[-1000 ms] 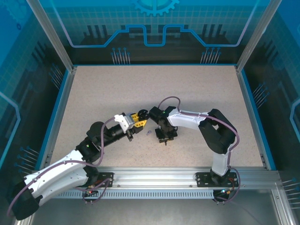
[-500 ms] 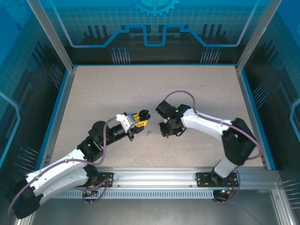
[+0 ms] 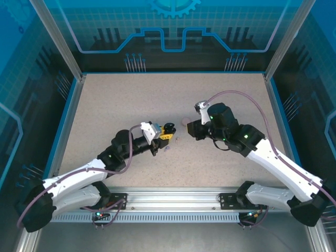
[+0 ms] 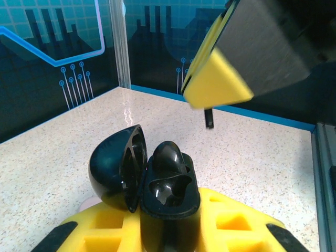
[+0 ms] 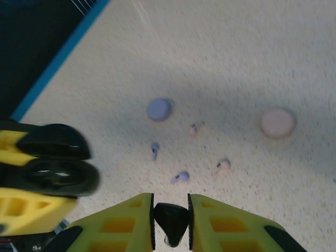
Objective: Insert the wireless bluetooth earbuds into the charging case
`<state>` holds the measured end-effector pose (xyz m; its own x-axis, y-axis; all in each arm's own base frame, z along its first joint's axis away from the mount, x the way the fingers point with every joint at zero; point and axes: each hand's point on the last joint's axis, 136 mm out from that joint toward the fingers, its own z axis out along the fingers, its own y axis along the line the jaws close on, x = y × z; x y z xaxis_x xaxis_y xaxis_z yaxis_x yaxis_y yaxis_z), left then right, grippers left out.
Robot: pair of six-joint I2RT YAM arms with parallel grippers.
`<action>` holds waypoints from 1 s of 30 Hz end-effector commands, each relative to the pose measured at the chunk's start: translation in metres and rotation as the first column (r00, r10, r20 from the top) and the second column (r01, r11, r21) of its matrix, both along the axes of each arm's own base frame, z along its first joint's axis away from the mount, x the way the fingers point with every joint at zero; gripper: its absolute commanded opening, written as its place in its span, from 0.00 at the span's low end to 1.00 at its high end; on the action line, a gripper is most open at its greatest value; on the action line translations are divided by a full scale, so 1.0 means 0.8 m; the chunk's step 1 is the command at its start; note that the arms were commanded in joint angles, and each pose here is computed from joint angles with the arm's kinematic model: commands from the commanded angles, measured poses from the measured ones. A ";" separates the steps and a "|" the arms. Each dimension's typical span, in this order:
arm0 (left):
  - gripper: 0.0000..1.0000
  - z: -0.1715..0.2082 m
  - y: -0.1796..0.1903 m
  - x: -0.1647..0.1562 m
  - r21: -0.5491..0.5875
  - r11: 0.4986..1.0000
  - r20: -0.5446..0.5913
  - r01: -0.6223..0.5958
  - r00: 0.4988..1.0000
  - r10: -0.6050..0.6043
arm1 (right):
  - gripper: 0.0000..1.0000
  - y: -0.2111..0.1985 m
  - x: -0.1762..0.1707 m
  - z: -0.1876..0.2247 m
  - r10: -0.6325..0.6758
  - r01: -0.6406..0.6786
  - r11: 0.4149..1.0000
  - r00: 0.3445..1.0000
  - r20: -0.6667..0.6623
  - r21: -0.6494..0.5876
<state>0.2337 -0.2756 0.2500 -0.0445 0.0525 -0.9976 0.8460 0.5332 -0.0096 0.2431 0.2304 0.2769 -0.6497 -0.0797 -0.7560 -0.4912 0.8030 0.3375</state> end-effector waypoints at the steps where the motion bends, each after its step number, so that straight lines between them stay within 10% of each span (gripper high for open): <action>1: 0.00 0.040 -0.014 -0.005 -0.087 0.995 0.039 0.059 0.998 -0.055 | 0.21 0.012 -0.003 0.044 0.074 -0.083 0.994 0.989 0.125 0.071; 30: 0.00 0.049 -0.030 -0.008 -0.118 0.985 0.041 0.125 0.992 -0.121 | 0.21 0.077 -0.018 0.056 0.231 -0.216 0.972 0.943 0.240 -0.088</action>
<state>0.2325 -0.2942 0.2637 -0.0474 -0.0077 -0.9988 0.8884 0.4567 -0.0457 0.2300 0.2884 0.3102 -0.4359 -0.2529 -0.8637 -0.7096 0.6868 0.1570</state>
